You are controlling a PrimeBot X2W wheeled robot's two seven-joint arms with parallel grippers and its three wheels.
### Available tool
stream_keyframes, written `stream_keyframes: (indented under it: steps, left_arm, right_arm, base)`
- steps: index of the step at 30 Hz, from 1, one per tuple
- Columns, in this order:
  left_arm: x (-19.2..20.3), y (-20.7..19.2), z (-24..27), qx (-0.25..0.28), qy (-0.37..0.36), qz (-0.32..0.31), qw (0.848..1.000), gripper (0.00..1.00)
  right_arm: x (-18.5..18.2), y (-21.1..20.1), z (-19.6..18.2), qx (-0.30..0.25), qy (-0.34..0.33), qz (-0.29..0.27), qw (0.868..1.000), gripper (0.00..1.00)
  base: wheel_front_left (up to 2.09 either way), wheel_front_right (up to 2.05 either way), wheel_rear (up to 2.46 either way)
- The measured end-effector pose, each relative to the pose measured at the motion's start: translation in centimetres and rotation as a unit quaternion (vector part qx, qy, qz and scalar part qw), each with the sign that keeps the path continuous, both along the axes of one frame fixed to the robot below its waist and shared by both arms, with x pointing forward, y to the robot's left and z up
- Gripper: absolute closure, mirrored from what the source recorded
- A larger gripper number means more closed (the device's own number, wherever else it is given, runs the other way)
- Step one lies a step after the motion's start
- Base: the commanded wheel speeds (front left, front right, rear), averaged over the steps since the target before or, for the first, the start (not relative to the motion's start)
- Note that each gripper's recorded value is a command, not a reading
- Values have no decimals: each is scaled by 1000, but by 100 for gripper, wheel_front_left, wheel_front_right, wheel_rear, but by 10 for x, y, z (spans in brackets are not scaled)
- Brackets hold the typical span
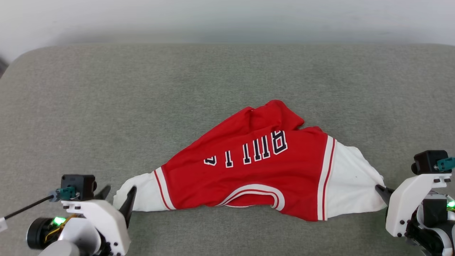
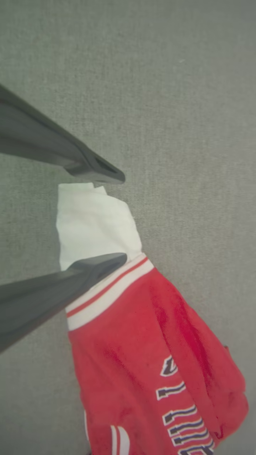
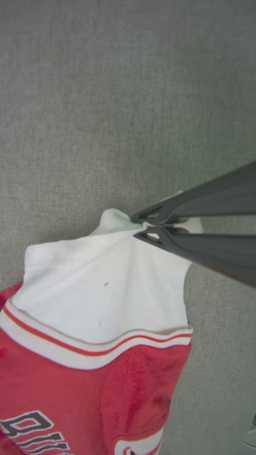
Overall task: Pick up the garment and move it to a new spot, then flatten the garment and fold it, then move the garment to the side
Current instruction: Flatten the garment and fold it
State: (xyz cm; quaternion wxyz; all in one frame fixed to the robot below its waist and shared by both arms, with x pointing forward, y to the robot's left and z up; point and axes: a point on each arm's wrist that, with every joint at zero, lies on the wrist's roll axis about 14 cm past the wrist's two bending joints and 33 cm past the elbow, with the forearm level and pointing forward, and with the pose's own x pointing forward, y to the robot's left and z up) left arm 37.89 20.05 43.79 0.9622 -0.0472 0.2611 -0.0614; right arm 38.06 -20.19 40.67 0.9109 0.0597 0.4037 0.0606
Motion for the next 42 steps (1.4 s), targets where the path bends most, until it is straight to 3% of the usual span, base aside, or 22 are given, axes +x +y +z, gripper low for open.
stream_keyframes:
  steps: [7,15,16,17,18,19,22,26,32,37,42]
  left_arm:
    - [-24,3,-53,-16,162,-24,986,0]
    - [-20,2,-79,-18,246,-48,968,0]
    - [-21,1,-81,-21,258,-53,964,10]
    - [-20,-1,-81,-21,266,-57,962,52]
    - [-21,-2,-81,-23,271,-60,960,52]
    - [-21,-2,-82,-25,275,-62,959,100]
    - [-19,-8,-80,-30,259,-59,964,100]
    - [-5,-5,-66,-16,191,-44,981,100]
    - [40,-1,5,1,22,-10,1000,100]
    - [69,-11,75,5,-102,-14,995,100]
    - [103,-25,141,-6,-205,-19,978,100]
  right_arm:
    - [-11,-6,4,7,-4,-20,1000,100]
    - [-18,-9,-8,17,10,-35,999,100]
    - [-18,-10,-8,17,11,-36,999,100]
    - [-18,-10,-9,18,10,-37,999,100]
    - [-18,-10,-9,19,10,-38,999,100]
    - [-18,-10,-8,21,8,-38,999,100]
    - [-16,-9,-4,21,-5,-37,999,100]
    - [-9,-11,10,16,-37,-33,999,100]
    - [15,-13,55,-2,-136,-21,990,100]
    - [41,-21,106,-22,-229,-25,973,100]
    - [73,-27,158,-34,-312,-35,949,100]
  base:
    - [0,0,0]
    - [0,0,0]
    - [0,0,0]
    - [0,0,0]
    - [0,0,0]
    - [0,0,0]
    - [0,0,0]
    - [0,0,0]
    - [0,0,0]
    - [0,0,0]
    - [0,0,0]
